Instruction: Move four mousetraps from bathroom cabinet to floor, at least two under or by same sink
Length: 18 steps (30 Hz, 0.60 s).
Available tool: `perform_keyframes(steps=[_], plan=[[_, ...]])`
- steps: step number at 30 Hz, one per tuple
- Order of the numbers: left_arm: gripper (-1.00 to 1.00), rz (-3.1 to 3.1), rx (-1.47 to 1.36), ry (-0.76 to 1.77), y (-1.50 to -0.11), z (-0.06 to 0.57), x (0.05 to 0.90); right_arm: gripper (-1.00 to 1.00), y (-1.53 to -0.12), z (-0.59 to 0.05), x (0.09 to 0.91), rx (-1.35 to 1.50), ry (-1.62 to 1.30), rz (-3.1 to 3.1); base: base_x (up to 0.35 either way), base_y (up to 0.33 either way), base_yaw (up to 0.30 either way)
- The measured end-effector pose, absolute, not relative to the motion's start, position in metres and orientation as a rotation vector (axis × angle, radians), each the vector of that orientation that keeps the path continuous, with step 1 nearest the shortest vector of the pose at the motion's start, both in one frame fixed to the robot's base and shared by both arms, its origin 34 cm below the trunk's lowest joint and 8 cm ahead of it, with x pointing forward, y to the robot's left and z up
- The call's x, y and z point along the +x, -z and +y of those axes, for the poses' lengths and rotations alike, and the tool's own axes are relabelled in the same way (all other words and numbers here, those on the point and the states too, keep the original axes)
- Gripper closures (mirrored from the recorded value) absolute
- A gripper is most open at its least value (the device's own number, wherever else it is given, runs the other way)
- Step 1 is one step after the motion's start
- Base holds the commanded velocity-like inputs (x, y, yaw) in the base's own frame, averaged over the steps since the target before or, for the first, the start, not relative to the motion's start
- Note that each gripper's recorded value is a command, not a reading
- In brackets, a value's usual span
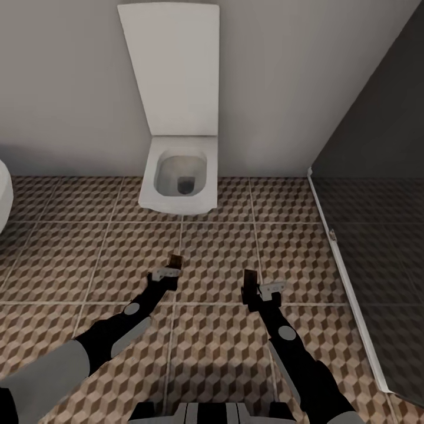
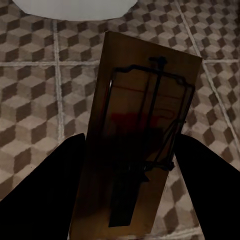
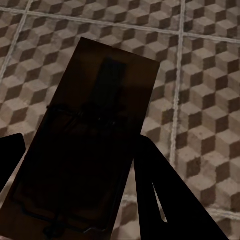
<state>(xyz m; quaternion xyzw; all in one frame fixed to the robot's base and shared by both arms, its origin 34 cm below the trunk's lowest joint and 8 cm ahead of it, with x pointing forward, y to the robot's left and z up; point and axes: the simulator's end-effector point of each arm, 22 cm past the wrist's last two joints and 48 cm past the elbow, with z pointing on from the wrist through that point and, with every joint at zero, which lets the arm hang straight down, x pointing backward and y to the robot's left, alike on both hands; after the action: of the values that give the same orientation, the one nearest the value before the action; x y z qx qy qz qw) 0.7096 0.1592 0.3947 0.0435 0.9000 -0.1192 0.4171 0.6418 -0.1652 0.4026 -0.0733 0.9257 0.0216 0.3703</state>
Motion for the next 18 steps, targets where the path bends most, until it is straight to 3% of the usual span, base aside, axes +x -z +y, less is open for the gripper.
perform_keyframes(steps=[18], plan=[[1.00, 2.261, 0.117, 0.306, -0.353, 0.168, 0.701, 1.00, -0.353, -0.161, 0.627, -0.200, -0.067, 2.399, 0.000, 0.000, 0.000]])
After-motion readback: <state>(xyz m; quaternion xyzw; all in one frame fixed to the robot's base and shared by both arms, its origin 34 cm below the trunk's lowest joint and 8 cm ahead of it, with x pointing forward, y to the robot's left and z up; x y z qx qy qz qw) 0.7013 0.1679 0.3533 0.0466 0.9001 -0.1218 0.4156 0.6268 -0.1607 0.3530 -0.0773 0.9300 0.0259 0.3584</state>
